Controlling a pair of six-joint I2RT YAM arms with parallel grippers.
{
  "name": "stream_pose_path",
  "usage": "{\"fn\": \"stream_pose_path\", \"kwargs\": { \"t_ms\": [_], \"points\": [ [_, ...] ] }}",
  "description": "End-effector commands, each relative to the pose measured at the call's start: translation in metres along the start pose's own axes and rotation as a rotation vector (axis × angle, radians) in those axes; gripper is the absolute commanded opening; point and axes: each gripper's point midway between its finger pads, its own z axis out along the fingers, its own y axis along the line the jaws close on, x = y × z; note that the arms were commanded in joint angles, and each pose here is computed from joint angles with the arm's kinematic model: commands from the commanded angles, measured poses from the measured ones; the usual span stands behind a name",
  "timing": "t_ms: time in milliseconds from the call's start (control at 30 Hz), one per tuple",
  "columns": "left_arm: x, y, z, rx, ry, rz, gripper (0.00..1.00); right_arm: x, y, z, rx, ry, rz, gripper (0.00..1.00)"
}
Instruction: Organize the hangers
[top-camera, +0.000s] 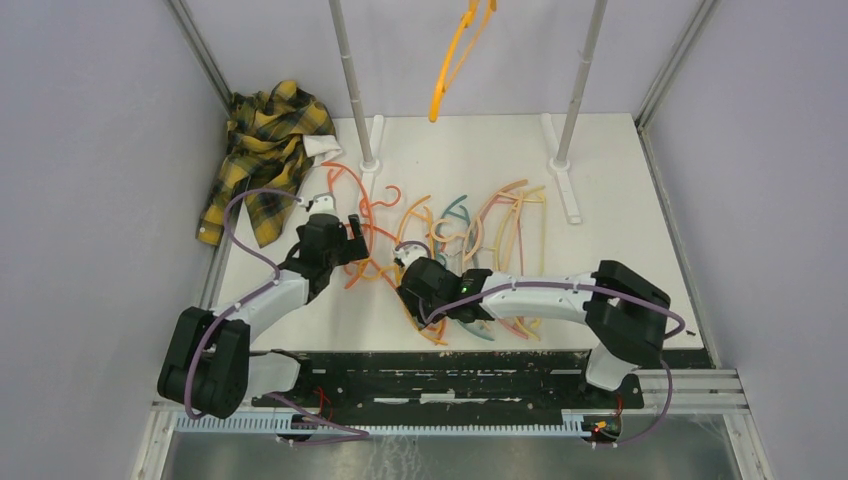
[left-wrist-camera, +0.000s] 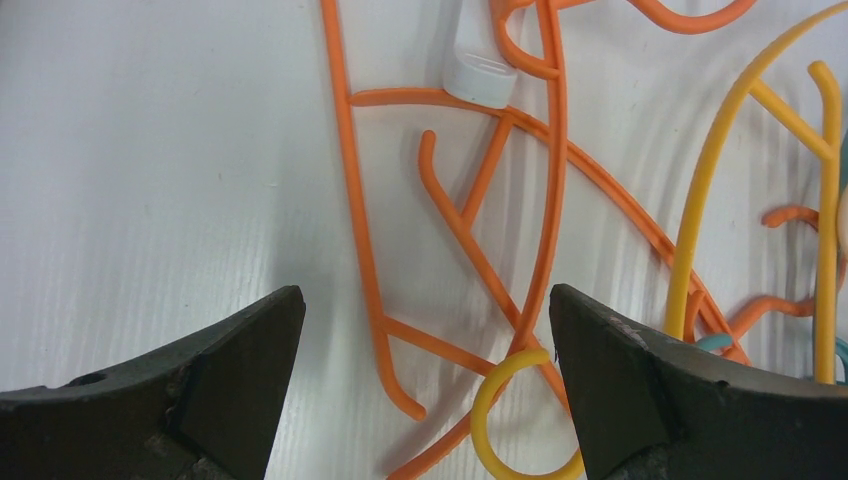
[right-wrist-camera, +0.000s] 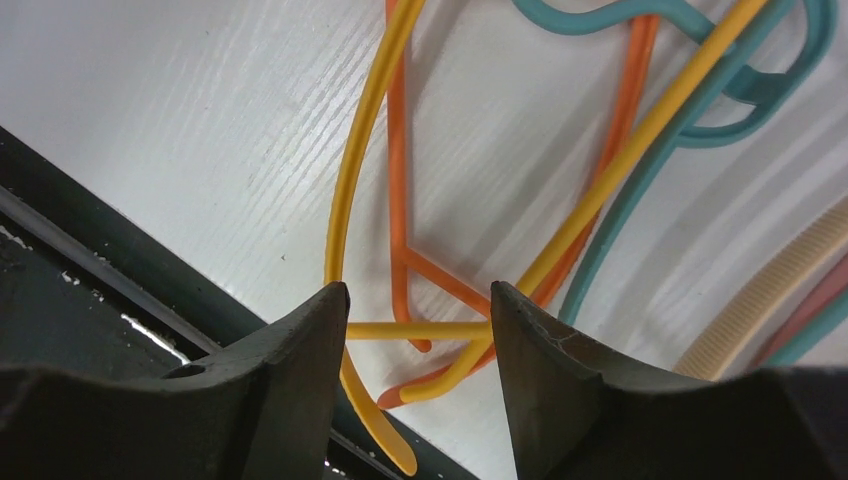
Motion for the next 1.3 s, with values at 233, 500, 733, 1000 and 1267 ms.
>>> {"fn": "stream_pose_path", "kwargs": {
  "t_ms": [233,500,733,1000,1267],
  "points": [
    [-0.017,0.008,-0.005,-0.049,-0.053,-0.057,0.99,-0.013,0.026,0.023,-0.044,-0.002,-0.024,0.60],
    [-0.014,0.008,-0.005,-0.045,-0.051,-0.059,0.99,-0.019,0.027,0.008,-0.006,-0.040,-0.048,0.58],
    [-0.011,0.009,-0.005,-0.044,-0.045,-0.062,0.99,-0.035,0.040,-0.016,-0.007,-0.099,-0.098,0.60],
    [-0.010,0.008,-0.004,-0.041,-0.041,-0.062,0.99,-0.027,0.054,-0.005,-0.018,-0.076,-0.127,0.61],
    [-0.010,0.008,-0.005,-0.036,-0.045,-0.062,0.99,-0.011,0.052,0.018,0.014,-0.026,-0.144,0.56]
  ]
}}
